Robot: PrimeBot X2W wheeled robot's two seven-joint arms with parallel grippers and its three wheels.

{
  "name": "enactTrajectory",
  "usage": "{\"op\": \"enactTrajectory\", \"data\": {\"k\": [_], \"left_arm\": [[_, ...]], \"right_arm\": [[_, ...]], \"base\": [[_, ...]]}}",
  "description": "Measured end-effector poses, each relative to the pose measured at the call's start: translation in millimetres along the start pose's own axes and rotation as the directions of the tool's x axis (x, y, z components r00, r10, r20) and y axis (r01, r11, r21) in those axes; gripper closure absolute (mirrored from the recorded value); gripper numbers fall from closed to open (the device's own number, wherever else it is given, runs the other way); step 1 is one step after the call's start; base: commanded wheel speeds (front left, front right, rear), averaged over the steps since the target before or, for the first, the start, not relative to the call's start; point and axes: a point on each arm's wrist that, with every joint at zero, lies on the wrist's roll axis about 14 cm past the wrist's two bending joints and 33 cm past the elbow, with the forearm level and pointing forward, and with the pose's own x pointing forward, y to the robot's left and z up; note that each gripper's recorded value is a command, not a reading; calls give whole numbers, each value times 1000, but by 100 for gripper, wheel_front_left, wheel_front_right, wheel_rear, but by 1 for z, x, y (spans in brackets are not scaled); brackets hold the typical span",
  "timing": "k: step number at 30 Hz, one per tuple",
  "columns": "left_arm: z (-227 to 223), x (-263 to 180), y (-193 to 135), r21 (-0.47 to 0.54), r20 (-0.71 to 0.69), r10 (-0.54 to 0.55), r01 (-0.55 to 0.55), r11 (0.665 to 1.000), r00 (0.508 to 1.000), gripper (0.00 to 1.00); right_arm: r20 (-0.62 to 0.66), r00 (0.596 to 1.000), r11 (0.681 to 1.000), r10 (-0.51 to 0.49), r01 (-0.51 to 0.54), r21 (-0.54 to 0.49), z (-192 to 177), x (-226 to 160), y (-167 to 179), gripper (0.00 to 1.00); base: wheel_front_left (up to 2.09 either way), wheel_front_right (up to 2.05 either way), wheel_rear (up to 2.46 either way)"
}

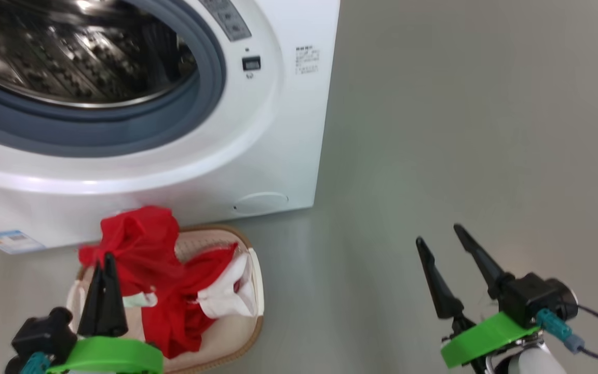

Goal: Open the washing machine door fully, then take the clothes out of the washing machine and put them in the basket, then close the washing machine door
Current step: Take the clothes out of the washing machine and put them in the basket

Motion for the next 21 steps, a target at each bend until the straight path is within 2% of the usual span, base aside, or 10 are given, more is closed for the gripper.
{"op": "enactTrajectory", "data": {"k": [7,15,21], "left_arm": [[-42,16,2,-5,-103,-4,4,1000,995,100],[-121,36,4,-14,-312,-17,14,1000,950,100],[-158,47,5,-4,-403,-15,15,1000,915,100]], "right_arm": [[-12,1000,1000,-14,14,-6,-5,16,-7,0],[-34,999,999,-31,31,-11,-16,37,-18,0],[-47,998,999,-52,52,0,-24,48,-27,0]], "base": [[0,0,0],[0,0,0],[0,0,0]]}}
